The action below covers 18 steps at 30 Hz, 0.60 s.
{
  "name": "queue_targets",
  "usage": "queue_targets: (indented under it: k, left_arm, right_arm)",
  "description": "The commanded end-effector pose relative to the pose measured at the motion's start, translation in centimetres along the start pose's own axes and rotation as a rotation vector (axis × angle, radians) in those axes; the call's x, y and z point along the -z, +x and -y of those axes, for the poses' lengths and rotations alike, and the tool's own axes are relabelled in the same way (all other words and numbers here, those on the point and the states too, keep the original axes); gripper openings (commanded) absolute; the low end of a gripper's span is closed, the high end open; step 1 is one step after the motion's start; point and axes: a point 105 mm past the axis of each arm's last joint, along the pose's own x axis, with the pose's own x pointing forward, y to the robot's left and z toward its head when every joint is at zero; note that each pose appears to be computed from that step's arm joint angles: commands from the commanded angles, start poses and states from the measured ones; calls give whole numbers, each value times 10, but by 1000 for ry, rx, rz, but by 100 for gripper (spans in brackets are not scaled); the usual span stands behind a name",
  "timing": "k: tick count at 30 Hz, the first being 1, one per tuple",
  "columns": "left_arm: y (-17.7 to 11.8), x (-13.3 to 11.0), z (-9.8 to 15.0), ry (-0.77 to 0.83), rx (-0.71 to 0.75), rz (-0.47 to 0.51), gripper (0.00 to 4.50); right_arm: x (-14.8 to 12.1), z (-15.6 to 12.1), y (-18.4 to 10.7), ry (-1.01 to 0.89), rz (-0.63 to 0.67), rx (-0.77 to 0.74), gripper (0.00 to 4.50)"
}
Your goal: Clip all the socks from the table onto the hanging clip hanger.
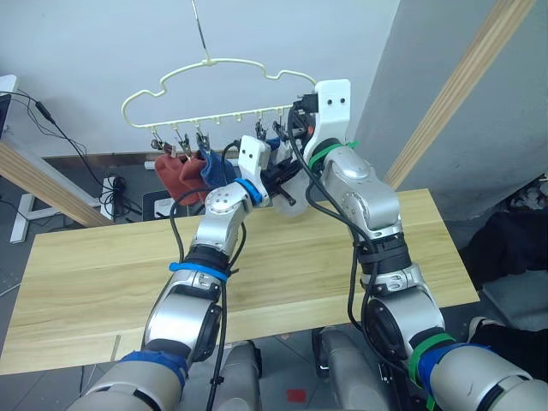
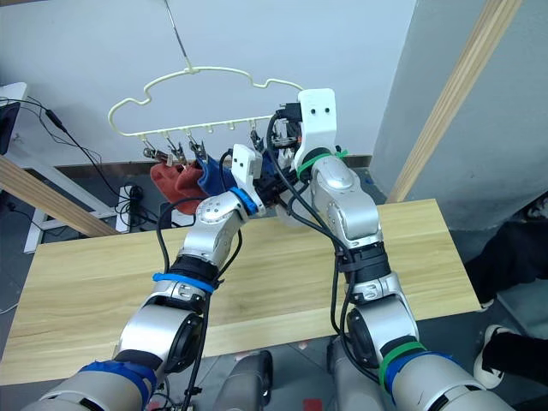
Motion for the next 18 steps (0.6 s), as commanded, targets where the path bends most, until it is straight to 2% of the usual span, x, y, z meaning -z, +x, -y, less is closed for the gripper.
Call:
queue_targets:
  k: [1,12,15,18]
  left_arm:
    - [5,-22,-5,44,-14,72,2]
    - [8,-32,-10,55,-34,107,2]
    - [8,-33,-10,53,-37,111,0]
    - [7,-31,-13,50,-54,106,0]
  right_arm:
    - [-13,-2,-2,-6,44,-8,0]
    - [-8,-3,-3,3,25,-19,0]
    - [-10,-2,-4,21,36,-17,84]
    - [-11,-3,-4,39,39,-23,191]
